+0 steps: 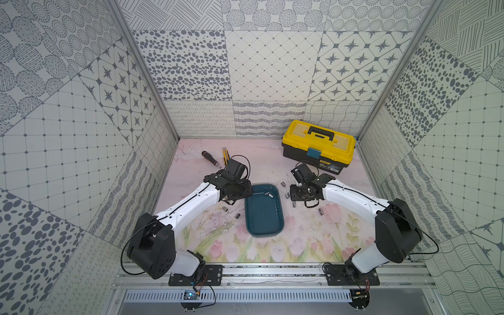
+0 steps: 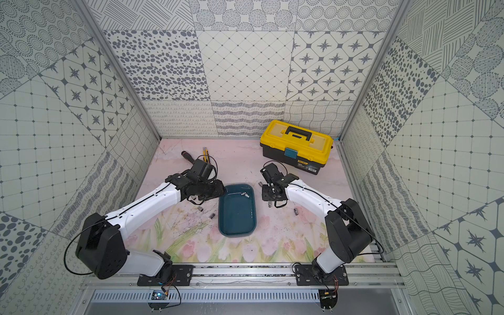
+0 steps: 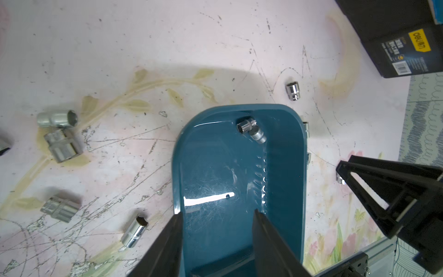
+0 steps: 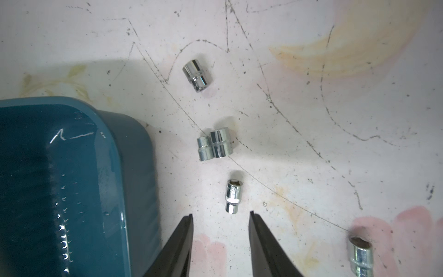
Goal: Take out the socket from the storage box
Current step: Place the socket head at the center of the board, then pick up the socket head from the storage box.
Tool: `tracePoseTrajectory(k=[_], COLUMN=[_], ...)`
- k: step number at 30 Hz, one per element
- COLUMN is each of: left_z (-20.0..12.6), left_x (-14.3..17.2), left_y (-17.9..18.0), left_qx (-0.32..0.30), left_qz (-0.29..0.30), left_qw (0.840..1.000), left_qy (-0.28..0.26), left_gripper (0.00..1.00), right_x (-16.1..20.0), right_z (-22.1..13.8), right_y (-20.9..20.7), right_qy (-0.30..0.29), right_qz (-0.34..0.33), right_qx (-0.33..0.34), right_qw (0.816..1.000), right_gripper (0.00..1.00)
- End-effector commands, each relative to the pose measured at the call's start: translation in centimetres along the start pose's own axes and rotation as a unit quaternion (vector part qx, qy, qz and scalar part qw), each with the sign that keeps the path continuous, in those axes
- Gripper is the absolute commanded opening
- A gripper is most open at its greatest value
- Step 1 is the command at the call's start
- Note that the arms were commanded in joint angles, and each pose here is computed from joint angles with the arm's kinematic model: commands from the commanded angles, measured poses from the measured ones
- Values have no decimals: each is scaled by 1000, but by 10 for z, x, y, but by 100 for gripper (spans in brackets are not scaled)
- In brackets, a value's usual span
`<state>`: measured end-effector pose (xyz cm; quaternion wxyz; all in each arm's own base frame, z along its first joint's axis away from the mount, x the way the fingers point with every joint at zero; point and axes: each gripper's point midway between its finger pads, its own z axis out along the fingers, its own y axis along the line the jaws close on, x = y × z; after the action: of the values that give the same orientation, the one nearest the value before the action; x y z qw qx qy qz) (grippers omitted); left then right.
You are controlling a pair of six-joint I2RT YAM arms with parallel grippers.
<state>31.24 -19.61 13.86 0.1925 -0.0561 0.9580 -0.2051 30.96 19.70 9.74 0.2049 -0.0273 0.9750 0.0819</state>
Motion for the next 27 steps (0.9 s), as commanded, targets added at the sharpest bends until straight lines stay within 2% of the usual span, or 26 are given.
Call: tracePoseTrajectory(k=[1,9,17,27], left_z=[12,64,100,122], left_x=[2,7,1,-5], left_y=[-22,-56,-54,-49], left_qx=[6,1,-57,-95], left_qz=[11,11,-2,2], left_qw=[1000,1000,998,995], left_qy=[2,-1,-21,-42], left_gripper=[51,52,55,57], right_x=[-3,-1,2,4], right_z=[-7,-2,-1,1], right_y=[7,19,21,23], right_qy=[-14,-8,-6,-5], right_qz=[0,13,18,19], right_qx=[-28,-62,-72,-80], right_qw=[999,998,997,997], right_gripper=[43,44,44,44])
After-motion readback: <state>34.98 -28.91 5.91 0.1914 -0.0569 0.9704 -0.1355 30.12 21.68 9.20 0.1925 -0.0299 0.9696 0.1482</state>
